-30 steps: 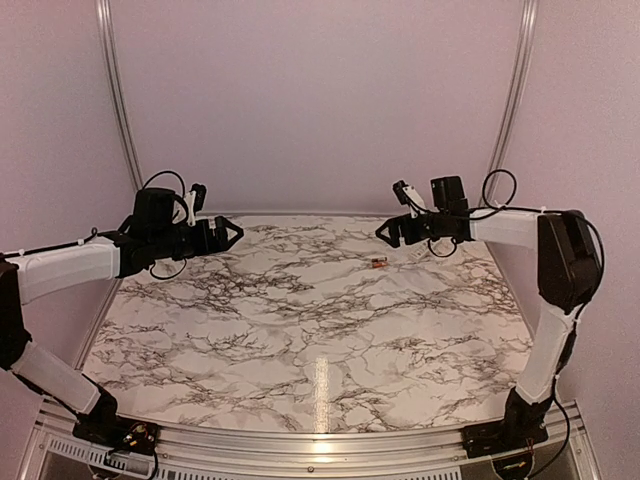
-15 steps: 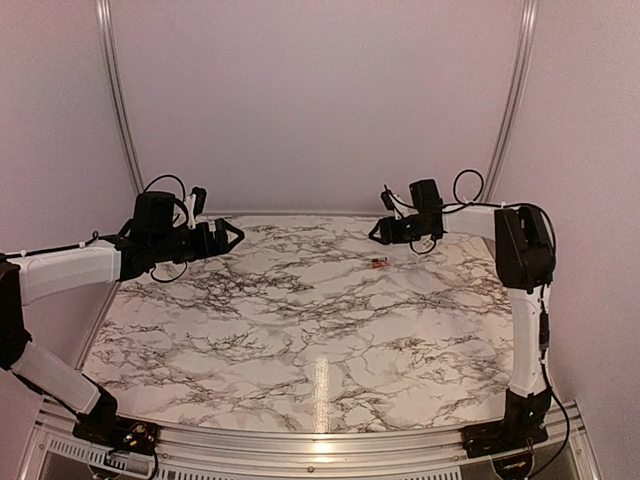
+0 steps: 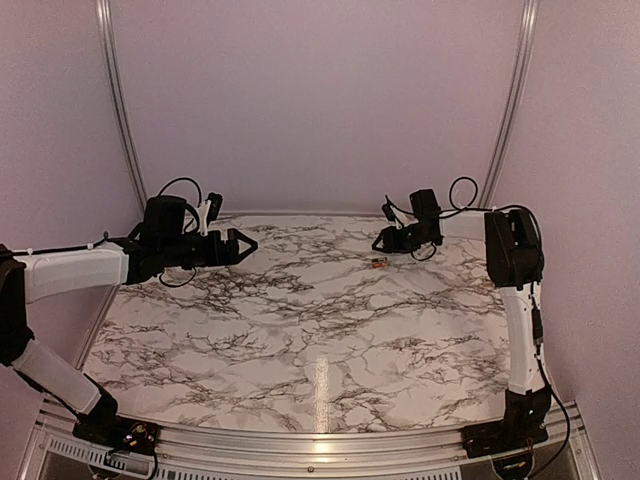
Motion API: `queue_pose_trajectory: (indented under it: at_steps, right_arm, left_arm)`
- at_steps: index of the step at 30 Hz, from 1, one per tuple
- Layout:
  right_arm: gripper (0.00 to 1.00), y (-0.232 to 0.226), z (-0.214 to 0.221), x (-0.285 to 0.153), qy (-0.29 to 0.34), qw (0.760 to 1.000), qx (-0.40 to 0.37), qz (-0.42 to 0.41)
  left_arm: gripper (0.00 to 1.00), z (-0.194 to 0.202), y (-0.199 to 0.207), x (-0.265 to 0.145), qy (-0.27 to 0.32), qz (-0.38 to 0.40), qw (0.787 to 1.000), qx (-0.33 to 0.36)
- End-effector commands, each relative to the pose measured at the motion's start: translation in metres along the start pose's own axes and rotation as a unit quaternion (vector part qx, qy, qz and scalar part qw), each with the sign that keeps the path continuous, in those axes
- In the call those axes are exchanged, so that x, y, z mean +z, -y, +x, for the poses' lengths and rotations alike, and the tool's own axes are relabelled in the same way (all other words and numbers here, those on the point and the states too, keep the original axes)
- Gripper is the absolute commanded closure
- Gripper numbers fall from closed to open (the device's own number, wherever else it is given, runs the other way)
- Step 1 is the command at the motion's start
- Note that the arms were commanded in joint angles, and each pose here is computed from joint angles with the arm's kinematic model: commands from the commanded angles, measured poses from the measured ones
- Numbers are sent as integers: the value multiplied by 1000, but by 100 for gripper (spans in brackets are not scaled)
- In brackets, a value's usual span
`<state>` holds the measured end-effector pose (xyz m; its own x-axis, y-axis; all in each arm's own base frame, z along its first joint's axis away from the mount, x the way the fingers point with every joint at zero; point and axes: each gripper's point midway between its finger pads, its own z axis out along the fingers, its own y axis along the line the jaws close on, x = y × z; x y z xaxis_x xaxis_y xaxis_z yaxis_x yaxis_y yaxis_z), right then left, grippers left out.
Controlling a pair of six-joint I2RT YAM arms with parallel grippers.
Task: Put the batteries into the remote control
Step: Move the right arm with the battery to the center of the board.
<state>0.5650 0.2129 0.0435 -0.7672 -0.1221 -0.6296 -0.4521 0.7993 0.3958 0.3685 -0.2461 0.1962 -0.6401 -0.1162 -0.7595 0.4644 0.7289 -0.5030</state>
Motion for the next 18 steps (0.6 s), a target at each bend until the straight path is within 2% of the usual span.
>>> queue_pose_trajectory:
  at_steps: [1,8,18]
  right_arm:
    - [55,-4,1,3,-8,1000,1,-22]
    - [56,-9,17,5,-27,999,0,-43]
    - [52,-6,31,6,-48,997,-18,-49]
  left_arm:
    - [1,3,5,9,-8,11,1000,18]
    - [1,5,7,15,-11,5,1000,26]
    - [1,5,10,16,-17,5,999,28]
